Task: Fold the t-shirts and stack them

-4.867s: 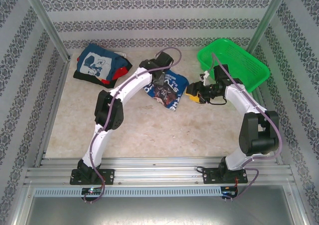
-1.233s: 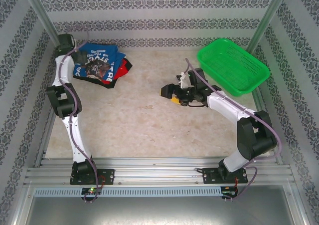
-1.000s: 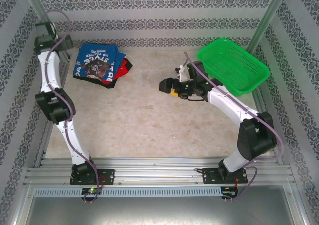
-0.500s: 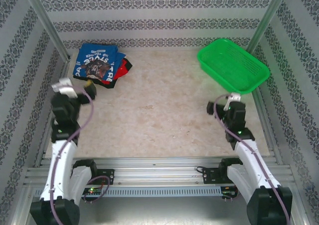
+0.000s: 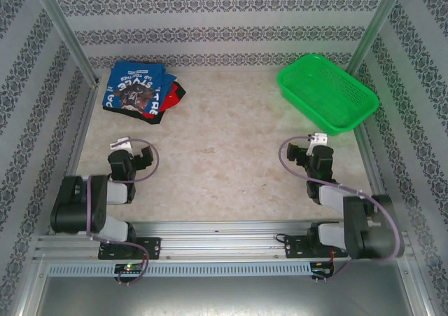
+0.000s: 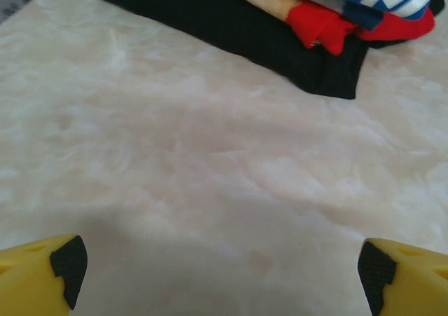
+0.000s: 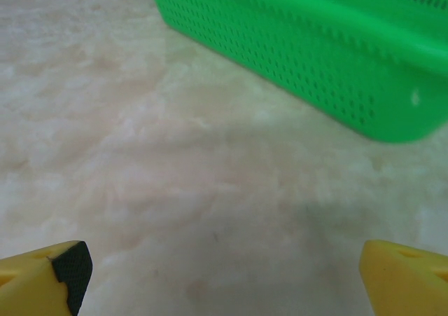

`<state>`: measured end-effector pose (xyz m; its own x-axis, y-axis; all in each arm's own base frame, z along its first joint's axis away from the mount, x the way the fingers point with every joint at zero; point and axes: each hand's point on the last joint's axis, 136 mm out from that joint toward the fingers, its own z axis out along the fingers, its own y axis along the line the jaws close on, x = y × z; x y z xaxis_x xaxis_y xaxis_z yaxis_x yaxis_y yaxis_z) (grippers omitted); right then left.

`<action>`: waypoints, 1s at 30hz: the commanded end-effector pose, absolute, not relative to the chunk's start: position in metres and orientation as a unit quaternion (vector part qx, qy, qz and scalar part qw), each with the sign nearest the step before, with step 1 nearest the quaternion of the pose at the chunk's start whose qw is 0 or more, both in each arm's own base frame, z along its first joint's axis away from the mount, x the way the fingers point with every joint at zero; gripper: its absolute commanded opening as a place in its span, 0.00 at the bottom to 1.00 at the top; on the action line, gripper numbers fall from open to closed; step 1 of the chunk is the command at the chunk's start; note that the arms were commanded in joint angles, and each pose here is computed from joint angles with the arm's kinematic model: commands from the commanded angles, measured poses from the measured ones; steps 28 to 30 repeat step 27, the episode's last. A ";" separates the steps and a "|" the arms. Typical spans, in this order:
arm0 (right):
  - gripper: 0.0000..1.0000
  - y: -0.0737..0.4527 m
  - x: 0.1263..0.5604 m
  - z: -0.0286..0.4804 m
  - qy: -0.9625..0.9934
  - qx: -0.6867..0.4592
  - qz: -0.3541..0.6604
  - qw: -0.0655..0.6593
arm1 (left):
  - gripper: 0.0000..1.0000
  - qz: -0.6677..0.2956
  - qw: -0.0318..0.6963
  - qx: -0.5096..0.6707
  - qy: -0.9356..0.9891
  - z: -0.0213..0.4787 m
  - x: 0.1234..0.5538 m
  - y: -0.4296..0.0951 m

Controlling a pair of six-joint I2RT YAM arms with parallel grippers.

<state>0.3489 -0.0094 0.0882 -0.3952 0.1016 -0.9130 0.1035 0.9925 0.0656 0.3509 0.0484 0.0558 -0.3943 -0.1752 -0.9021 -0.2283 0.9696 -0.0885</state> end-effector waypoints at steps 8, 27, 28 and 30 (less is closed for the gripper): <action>0.98 -0.010 0.397 0.108 0.795 0.044 -0.003 0.604 | 1.00 0.009 0.581 -0.048 0.813 0.088 0.395 0.024; 0.98 0.002 0.398 0.105 0.812 0.009 0.010 0.583 | 1.00 0.011 0.584 -0.045 0.811 0.089 0.395 0.023; 0.98 0.002 0.398 0.105 0.812 0.009 0.010 0.583 | 1.00 0.011 0.584 -0.045 0.811 0.089 0.395 0.023; 0.98 0.002 0.398 0.105 0.812 0.009 0.010 0.583 | 1.00 0.011 0.584 -0.045 0.811 0.089 0.395 0.023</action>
